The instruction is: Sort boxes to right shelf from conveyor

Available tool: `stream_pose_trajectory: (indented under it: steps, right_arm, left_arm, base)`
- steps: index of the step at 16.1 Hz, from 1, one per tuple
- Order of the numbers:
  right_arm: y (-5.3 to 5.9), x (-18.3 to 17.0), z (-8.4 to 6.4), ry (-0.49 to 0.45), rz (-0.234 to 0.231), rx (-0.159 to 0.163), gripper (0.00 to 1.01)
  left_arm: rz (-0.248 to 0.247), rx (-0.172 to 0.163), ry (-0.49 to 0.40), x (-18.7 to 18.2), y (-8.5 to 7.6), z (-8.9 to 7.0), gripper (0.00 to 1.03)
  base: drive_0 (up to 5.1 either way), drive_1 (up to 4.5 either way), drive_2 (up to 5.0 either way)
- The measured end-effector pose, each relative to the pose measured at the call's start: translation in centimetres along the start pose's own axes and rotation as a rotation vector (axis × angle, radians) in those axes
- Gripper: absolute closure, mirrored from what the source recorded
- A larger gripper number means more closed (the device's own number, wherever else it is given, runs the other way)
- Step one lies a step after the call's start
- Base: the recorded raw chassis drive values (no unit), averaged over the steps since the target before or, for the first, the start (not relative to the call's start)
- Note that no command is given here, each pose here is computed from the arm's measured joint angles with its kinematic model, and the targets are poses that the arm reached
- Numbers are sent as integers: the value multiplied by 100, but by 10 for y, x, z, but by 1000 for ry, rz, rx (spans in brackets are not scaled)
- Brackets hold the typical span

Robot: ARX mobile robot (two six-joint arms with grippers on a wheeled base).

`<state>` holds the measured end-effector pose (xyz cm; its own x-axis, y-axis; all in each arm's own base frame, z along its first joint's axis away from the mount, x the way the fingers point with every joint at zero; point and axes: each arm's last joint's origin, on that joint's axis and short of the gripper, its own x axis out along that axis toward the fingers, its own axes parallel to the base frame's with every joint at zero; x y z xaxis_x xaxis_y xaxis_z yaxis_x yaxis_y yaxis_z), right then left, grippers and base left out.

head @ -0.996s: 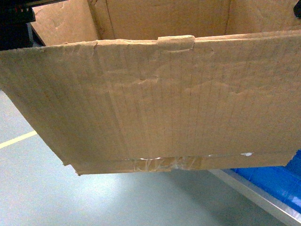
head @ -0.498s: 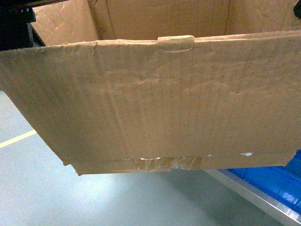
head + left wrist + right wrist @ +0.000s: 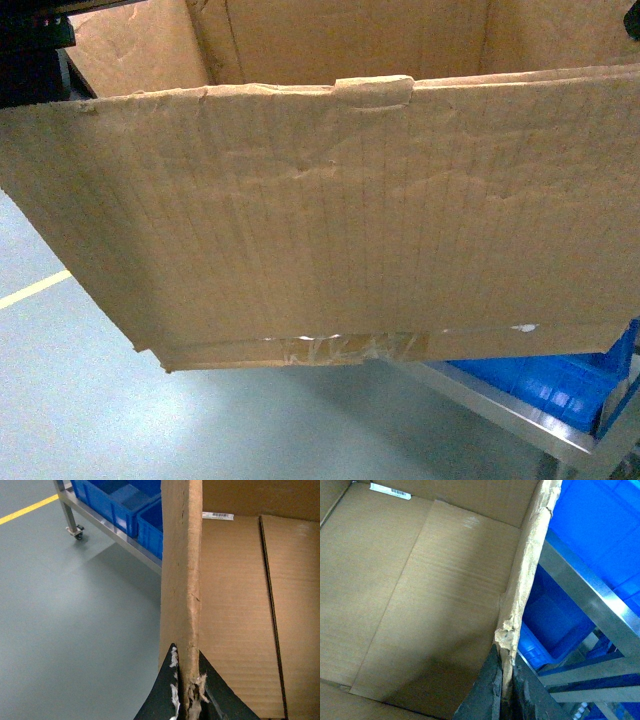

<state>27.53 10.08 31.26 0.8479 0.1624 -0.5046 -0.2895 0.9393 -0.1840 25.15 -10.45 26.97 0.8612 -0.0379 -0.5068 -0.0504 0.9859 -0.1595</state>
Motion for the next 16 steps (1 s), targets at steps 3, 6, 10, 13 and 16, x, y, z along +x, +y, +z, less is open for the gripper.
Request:
stream_pose_trajectory:
  steps: [3,6,10,13,16]
  right_arm:
    - [0,0,0,0,0,0,99]
    - [0,0,0,0,0,0,99]
    - [0,0,0,0,0,0,99]
    - [0,0,0,0,0,0,99]
    - [0,0,0,0,0,0,99]
  left_arm:
    - [0,0,0,0,0,0,101]
    - [0,0,0,0,0,0,101]
    - [0,0,0,0,0,0,101]
    - [0,0,0,0,0,0,101]
    - [0,0,0,0,0,0,101]
  base:
    - [-97,-97,-97]
    - [-96,-96,-96]
    - [-95,-95,-95]
    - [-95,-95,-95]
    - [-97,-97,-97]
